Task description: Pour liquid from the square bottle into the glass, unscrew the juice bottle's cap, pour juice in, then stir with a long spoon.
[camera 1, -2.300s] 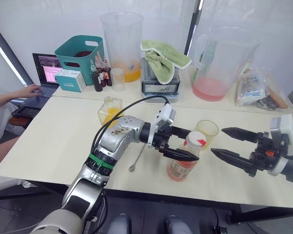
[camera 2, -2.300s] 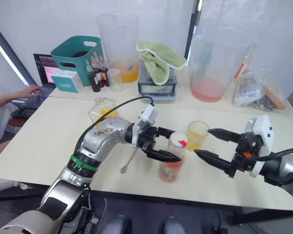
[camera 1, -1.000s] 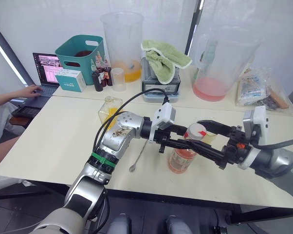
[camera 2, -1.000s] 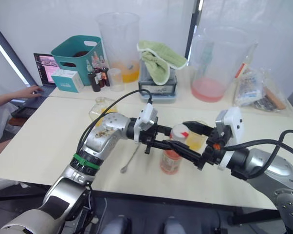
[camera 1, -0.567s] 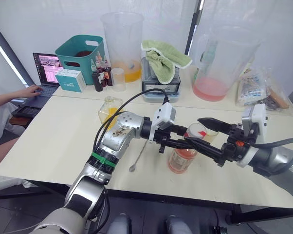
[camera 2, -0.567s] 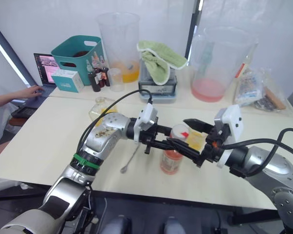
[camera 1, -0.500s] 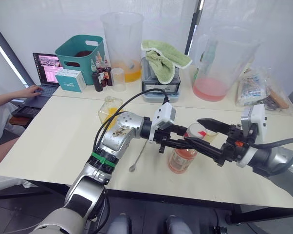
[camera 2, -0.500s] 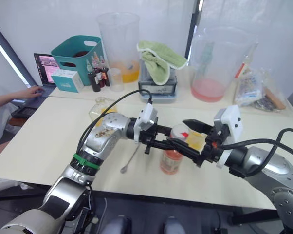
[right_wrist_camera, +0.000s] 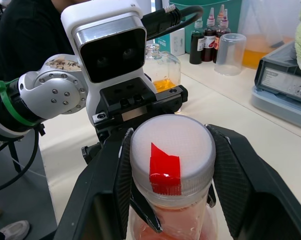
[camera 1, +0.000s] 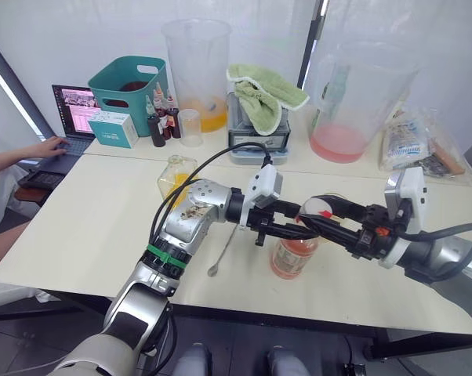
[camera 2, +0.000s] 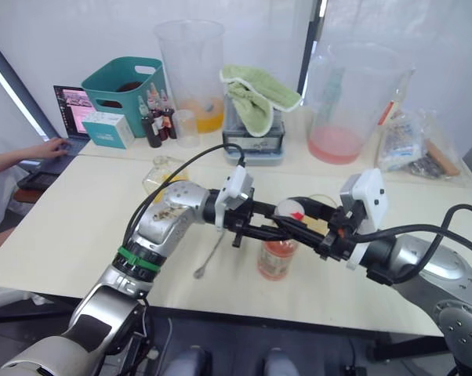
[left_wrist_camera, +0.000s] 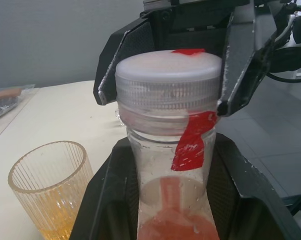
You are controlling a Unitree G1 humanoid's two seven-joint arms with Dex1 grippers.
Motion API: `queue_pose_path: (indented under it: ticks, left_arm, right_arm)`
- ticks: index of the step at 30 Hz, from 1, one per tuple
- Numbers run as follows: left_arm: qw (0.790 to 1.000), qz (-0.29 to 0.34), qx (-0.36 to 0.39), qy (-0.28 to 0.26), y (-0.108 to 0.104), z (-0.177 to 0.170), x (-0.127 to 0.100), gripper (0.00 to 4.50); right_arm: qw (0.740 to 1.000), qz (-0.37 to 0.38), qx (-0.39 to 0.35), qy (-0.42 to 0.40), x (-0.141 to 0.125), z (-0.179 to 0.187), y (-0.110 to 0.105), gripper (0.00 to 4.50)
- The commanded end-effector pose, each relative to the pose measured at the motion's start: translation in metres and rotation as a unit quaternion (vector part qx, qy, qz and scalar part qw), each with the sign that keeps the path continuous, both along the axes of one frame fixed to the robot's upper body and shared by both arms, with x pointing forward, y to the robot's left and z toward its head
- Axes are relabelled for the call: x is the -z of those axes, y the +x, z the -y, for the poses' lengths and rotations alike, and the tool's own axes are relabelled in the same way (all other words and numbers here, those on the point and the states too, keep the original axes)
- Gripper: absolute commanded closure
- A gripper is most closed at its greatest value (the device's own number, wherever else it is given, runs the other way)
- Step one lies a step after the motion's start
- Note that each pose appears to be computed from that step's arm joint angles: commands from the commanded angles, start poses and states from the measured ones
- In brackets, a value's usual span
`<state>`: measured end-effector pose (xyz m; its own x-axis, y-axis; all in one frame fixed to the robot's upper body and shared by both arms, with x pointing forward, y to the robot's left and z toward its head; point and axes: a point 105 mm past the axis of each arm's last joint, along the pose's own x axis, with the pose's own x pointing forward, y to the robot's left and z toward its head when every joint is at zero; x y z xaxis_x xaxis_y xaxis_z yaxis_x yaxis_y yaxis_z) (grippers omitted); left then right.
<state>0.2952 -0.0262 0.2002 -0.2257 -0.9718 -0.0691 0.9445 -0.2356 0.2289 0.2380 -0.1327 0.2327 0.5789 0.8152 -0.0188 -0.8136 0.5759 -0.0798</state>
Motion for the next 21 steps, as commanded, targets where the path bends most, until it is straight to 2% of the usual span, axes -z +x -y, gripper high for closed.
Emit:
queue_pose_path:
  ticks: [1,7,11,17,21]
  left_arm:
    - [1.000,0.004,0.025,0.005,-0.005,0.001,-0.004,3.18]
    - [0.999,0.011,0.042,0.022,-0.007,-0.003,-0.001,3.18]
    - [0.998,0.014,0.053,0.031,-0.010,-0.004,-0.001,3.18]
    - [0.998,0.016,0.055,0.032,-0.009,-0.003,-0.002,3.18]
    - [0.998,0.016,0.051,0.029,-0.008,-0.002,-0.002,3.18]
  right_arm:
    - [0.997,0.039,-0.068,-0.009,-0.017,-0.006,-0.005,2.75]
    - [0.975,0.021,-0.214,-0.045,-0.017,-0.003,0.021,2.75]
    - [0.946,-0.009,-0.319,-0.056,-0.021,-0.002,0.030,2.75]
    - [0.937,-0.010,-0.344,-0.060,-0.027,0.002,0.039,2.75]
    - [0.948,-0.004,-0.316,-0.028,-0.039,0.005,0.037,2.75]
